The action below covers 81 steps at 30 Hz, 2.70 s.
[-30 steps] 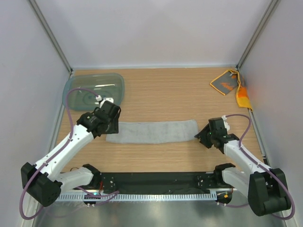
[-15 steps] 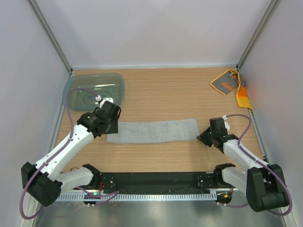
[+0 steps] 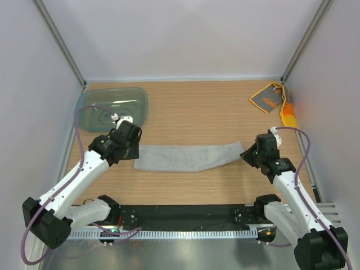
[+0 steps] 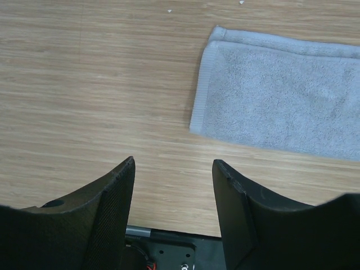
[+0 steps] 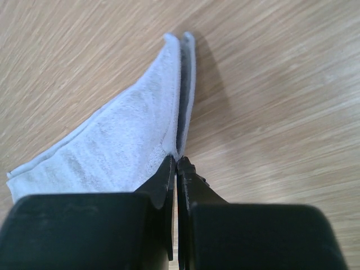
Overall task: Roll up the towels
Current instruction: Fold the towel
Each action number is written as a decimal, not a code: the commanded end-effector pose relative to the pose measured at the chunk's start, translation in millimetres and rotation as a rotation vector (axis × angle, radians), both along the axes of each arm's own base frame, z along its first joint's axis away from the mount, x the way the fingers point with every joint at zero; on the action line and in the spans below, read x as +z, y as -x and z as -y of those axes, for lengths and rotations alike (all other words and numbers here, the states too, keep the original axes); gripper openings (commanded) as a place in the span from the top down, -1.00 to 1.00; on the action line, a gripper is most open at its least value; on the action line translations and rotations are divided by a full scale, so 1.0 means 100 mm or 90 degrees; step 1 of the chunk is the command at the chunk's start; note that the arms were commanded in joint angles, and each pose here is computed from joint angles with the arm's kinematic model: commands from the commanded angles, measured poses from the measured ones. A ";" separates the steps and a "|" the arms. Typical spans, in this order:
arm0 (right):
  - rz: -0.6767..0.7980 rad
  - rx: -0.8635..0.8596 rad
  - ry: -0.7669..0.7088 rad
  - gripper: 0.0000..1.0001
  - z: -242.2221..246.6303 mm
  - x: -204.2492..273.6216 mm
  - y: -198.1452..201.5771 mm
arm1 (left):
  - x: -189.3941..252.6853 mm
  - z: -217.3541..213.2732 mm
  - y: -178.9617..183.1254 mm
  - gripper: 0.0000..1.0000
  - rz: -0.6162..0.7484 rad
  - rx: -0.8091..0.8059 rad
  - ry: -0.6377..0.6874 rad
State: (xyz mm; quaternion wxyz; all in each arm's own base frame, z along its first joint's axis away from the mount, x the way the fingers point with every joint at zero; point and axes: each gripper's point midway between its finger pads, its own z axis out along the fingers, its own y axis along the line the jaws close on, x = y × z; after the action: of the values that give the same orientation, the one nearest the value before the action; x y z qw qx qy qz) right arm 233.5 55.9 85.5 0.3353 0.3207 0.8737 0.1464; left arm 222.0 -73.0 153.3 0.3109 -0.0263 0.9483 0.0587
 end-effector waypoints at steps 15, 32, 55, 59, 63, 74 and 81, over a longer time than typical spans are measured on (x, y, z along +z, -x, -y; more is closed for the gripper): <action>0.099 0.336 0.006 0.97 -0.95 0.87 -0.50 | 0.28 0.15 0.08 -0.29 0.098 -0.019 0.134; 0.138 0.540 0.000 0.98 -2.82 1.18 -0.53 | 0.37 0.07 0.09 -0.33 0.125 -0.007 0.128; 0.150 0.645 0.003 0.98 -4.12 0.85 -0.17 | 0.39 0.06 0.10 -0.33 0.133 -0.002 0.133; 0.177 0.649 -0.005 0.98 -4.26 0.92 -0.13 | 0.38 0.06 0.10 -0.34 0.130 -0.004 0.131; 0.186 0.656 -0.010 0.98 -4.40 0.84 -0.05 | 0.38 0.06 0.10 -0.34 0.131 -0.002 0.132; 0.103 0.682 -0.031 -0.04 -4.67 0.01 0.14 | 0.37 0.04 0.09 -0.34 0.130 0.003 0.125; 0.143 0.677 -0.054 -0.53 -4.68 0.34 0.15 | 0.35 0.04 0.09 -0.34 0.125 0.007 0.119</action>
State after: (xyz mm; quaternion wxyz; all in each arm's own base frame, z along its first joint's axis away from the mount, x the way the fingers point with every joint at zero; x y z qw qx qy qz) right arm 212.7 505.6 52.2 0.2448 -0.1786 0.9038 0.3021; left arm 208.0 -78.1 185.8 0.3874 -0.0535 0.9197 -0.0346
